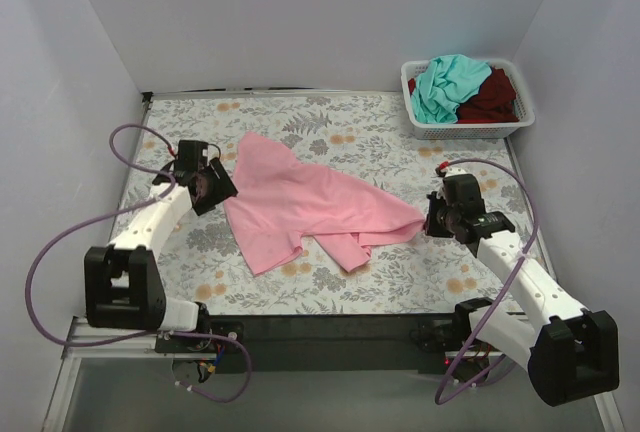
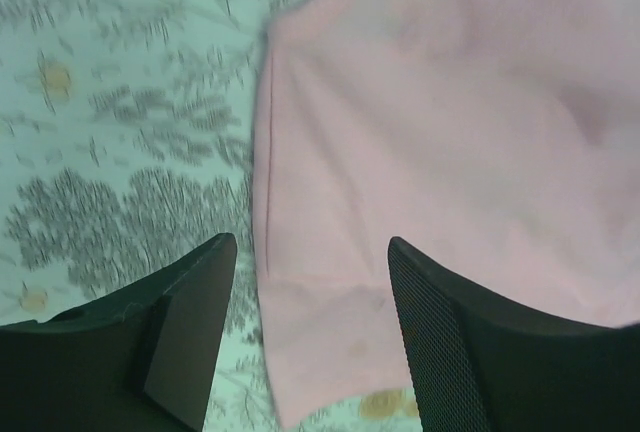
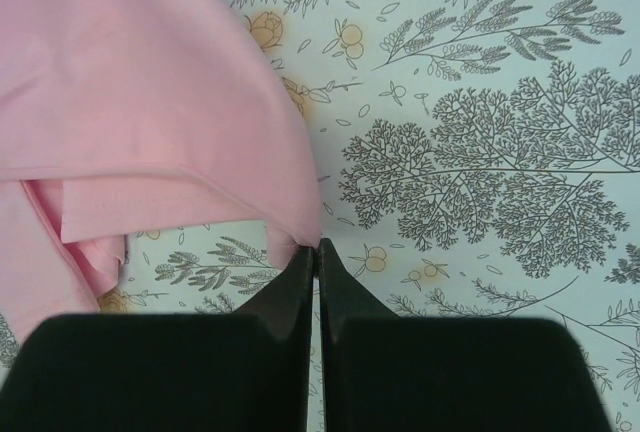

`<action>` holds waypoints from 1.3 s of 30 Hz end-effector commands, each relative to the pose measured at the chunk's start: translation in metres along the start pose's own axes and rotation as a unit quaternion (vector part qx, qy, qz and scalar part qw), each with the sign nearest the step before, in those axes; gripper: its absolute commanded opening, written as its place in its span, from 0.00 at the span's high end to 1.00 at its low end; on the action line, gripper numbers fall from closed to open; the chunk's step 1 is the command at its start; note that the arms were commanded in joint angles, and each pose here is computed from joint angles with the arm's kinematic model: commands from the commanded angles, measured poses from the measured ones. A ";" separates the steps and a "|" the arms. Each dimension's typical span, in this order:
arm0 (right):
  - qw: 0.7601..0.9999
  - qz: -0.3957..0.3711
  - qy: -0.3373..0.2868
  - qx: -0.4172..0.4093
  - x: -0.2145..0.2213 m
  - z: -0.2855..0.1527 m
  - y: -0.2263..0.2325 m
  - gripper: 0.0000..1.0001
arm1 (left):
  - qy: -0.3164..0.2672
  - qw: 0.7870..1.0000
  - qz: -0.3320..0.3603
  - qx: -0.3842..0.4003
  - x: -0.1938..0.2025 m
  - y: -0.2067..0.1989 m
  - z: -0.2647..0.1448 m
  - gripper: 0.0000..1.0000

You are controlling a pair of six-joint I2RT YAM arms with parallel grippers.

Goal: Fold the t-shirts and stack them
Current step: Flatten the tshirt out

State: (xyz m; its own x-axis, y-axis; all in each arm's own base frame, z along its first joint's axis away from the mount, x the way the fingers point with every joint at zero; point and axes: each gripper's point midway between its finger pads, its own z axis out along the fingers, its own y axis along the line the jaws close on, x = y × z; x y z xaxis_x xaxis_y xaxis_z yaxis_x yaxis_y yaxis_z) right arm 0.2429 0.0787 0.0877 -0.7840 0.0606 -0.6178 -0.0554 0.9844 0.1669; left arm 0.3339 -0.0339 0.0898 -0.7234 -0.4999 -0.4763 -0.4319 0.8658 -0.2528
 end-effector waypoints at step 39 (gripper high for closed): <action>0.998 -0.013 -0.012 -0.057 0.016 0.012 0.015 0.99 | 0.179 0.982 0.004 -0.066 0.192 0.027 -0.027 0.70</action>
State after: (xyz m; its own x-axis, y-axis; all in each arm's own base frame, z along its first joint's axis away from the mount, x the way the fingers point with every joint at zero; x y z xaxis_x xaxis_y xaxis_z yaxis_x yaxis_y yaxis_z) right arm 0.2313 0.0930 0.0630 -0.7932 0.0403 -0.6077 -0.1278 0.9646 0.2308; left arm 0.1659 -0.1047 0.0154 -0.8644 -0.4856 -0.1304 -0.4728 0.8733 -0.1176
